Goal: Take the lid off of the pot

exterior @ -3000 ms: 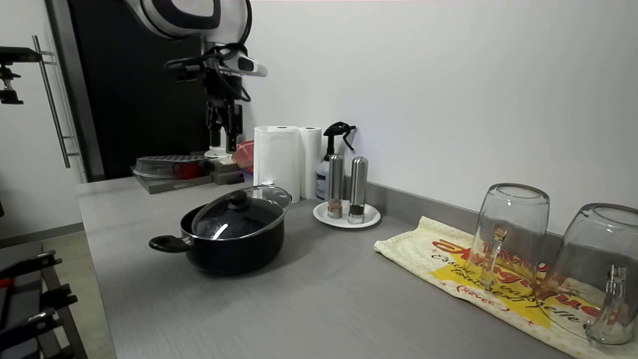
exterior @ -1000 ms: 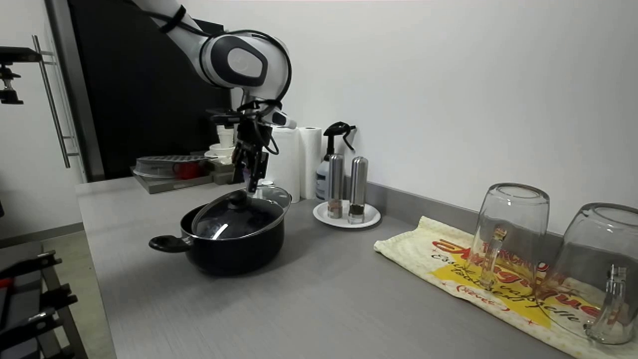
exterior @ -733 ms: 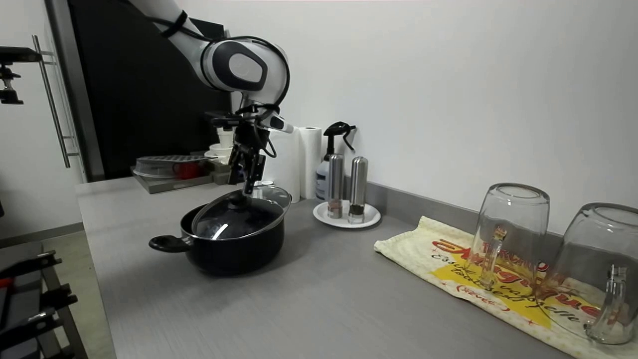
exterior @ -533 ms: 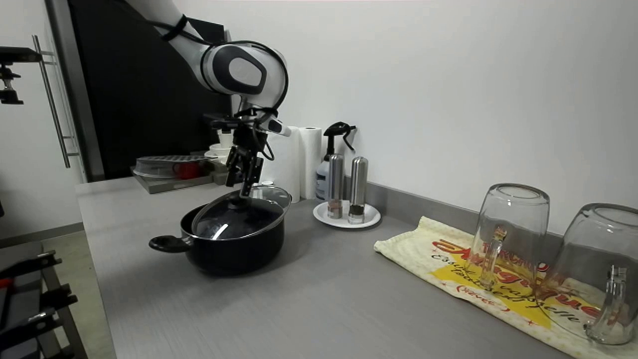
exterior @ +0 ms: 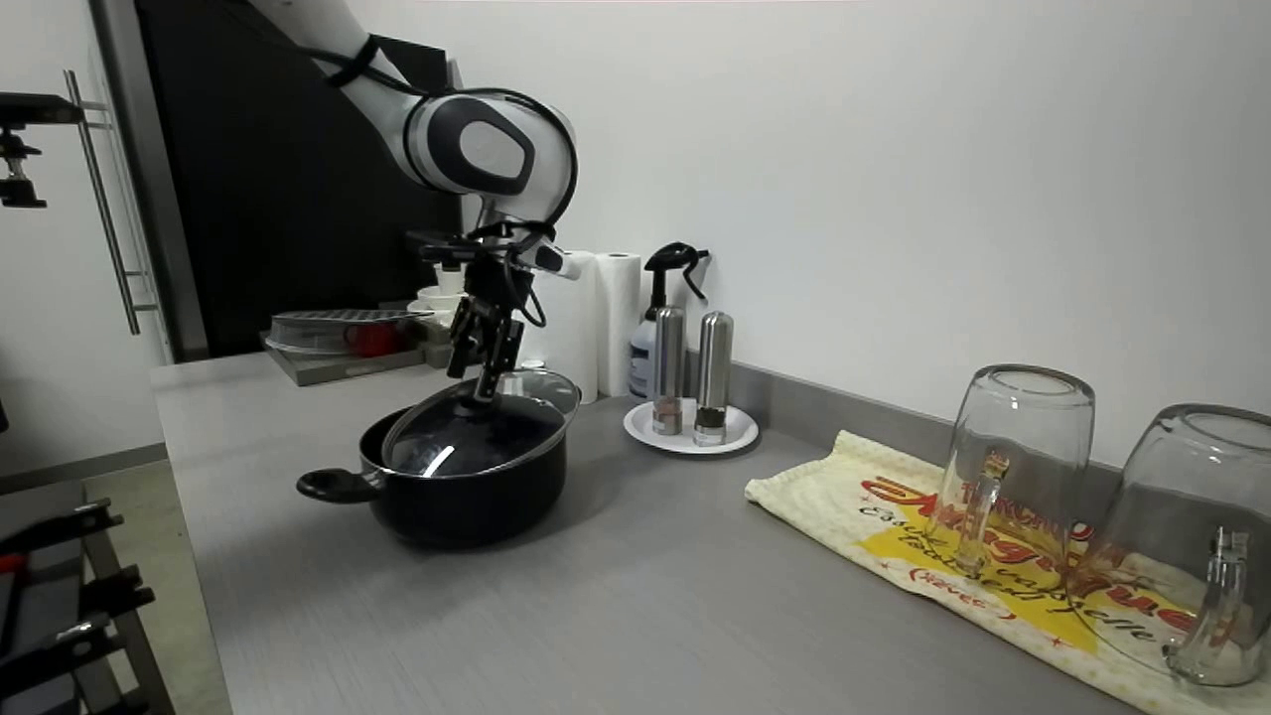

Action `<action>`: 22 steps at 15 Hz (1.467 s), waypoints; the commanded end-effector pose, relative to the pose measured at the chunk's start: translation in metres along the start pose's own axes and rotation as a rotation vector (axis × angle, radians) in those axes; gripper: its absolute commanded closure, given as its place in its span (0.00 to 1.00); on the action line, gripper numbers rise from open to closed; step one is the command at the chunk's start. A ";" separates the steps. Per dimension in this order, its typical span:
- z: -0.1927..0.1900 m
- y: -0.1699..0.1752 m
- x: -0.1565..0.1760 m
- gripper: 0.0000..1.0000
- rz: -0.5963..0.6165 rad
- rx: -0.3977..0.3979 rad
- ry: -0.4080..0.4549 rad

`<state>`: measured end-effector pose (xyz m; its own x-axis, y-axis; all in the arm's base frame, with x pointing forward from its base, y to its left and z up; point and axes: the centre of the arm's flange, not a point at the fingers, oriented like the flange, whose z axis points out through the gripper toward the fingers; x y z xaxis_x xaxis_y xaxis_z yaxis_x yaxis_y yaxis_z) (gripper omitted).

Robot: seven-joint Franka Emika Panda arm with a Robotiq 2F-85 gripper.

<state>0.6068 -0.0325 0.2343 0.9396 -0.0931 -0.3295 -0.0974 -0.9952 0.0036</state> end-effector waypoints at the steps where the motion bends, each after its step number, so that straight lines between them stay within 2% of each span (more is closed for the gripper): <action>1: -0.005 -0.001 0.006 0.28 -0.031 -0.014 -0.003; 2: -0.005 0.000 0.006 0.33 -0.036 -0.016 -0.002; 7: -0.007 0.002 0.005 0.72 -0.045 -0.020 0.002; 8: -0.008 0.001 0.005 0.75 -0.046 -0.020 0.003; 12: -0.018 0.001 -0.004 0.75 -0.052 -0.015 0.020; 17: -0.059 -0.008 -0.028 0.75 -0.088 -0.034 0.089; 22: -0.115 -0.055 -0.059 0.75 -0.194 -0.114 0.172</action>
<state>0.6110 -0.0068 0.3165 0.9782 0.0204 -0.2068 0.0274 -0.9992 0.0306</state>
